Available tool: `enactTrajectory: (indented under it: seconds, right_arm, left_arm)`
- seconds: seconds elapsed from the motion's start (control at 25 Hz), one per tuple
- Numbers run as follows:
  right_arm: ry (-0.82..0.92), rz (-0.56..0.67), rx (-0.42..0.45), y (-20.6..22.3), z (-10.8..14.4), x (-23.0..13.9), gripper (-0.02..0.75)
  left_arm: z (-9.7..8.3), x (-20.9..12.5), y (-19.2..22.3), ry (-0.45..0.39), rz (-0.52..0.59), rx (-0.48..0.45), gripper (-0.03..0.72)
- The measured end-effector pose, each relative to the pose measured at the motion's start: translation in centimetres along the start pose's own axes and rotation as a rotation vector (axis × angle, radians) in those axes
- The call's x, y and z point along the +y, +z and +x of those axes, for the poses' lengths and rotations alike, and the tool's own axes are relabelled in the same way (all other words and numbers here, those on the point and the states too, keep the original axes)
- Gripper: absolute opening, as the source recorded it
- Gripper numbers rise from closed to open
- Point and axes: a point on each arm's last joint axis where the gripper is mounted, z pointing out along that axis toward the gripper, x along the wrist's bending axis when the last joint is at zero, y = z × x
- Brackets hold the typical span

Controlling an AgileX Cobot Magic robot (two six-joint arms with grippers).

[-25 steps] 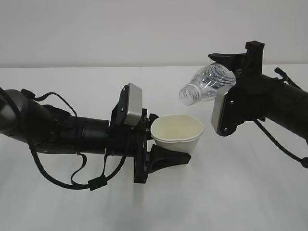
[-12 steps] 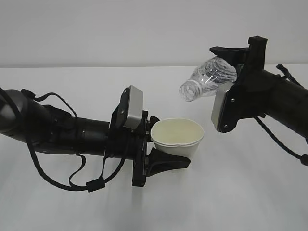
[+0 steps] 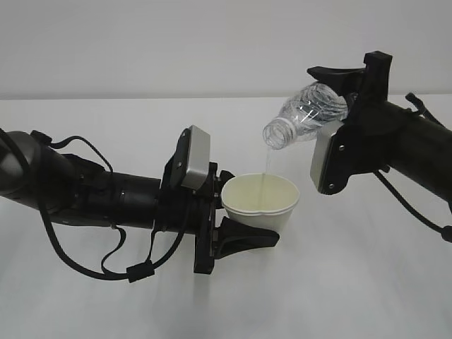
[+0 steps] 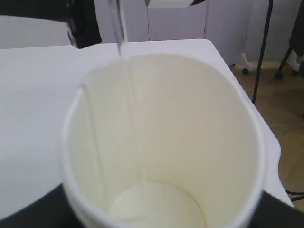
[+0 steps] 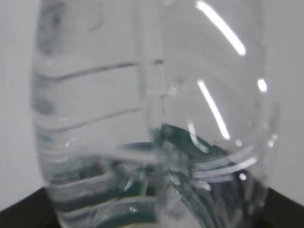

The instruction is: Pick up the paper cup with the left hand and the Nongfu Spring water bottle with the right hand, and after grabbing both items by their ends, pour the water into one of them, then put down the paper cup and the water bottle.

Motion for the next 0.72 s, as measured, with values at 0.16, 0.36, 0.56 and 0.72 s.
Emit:
enactTrajectory:
  seconds: [0.16, 0.36, 0.56, 0.72]
  right_arm:
    - [-0.004, -0.004, -0.006, 0.0, -0.05, 0.04, 0.493]
    - [-0.006, -0.008, -0.005, 0.0, -0.05, 0.07, 0.493]
    - [-0.007, -0.01, -0.009, 0.0, -0.08, 0.09, 0.493]
    - [-0.007, -0.011, -0.012, 0.0, -0.11, 0.1, 0.493]
  left_arm:
    - [0.0, 0.0, 0.0, 0.0, 0.0, 0.0, 0.429]
    - [0.08, 0.04, 0.0, -0.005, -0.004, 0.009, 0.428]
    - [0.11, 0.05, 0.0, -0.005, -0.006, 0.012, 0.428]
    - [0.12, 0.05, 0.0, -0.005, -0.006, 0.013, 0.428]
